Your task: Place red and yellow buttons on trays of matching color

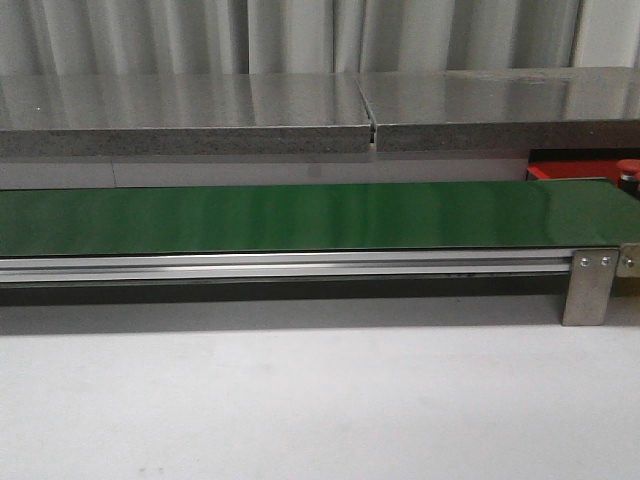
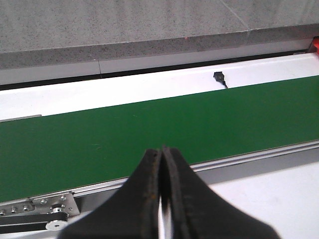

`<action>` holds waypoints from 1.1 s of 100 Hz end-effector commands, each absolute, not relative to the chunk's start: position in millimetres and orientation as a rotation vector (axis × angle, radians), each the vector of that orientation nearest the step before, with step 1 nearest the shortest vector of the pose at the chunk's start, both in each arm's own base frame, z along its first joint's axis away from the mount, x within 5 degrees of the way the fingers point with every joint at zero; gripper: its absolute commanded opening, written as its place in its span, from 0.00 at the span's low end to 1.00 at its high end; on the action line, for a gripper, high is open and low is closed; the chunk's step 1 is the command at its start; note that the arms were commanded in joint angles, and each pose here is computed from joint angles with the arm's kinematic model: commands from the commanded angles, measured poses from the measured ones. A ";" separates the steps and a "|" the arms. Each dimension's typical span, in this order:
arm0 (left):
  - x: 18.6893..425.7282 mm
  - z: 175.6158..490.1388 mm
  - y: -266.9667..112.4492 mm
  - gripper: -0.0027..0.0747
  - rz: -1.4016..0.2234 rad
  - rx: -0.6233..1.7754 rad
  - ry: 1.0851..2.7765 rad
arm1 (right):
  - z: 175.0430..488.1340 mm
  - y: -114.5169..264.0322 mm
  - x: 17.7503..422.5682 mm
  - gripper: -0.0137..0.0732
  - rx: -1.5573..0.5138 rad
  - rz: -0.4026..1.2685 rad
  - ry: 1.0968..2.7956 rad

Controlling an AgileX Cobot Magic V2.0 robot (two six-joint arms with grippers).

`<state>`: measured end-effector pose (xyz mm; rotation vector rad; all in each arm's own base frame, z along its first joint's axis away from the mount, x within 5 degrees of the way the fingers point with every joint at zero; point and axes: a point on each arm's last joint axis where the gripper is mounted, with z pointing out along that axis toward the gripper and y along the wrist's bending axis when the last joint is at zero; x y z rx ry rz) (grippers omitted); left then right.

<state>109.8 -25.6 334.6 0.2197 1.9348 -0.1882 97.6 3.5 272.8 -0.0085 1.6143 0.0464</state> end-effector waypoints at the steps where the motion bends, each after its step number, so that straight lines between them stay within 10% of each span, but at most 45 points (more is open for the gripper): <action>1: 111.0 349.8 -26.1 0.01 -0.205 0.195 1.838 | 281.1 2.7 93.5 0.08 0.007 0.055 1.472; 110: 111.0 350.0 -26.1 0.01 -0.205 0.194 1.836 | 205.1 -6.8 54.5 0.08 0.114 -0.077 1.509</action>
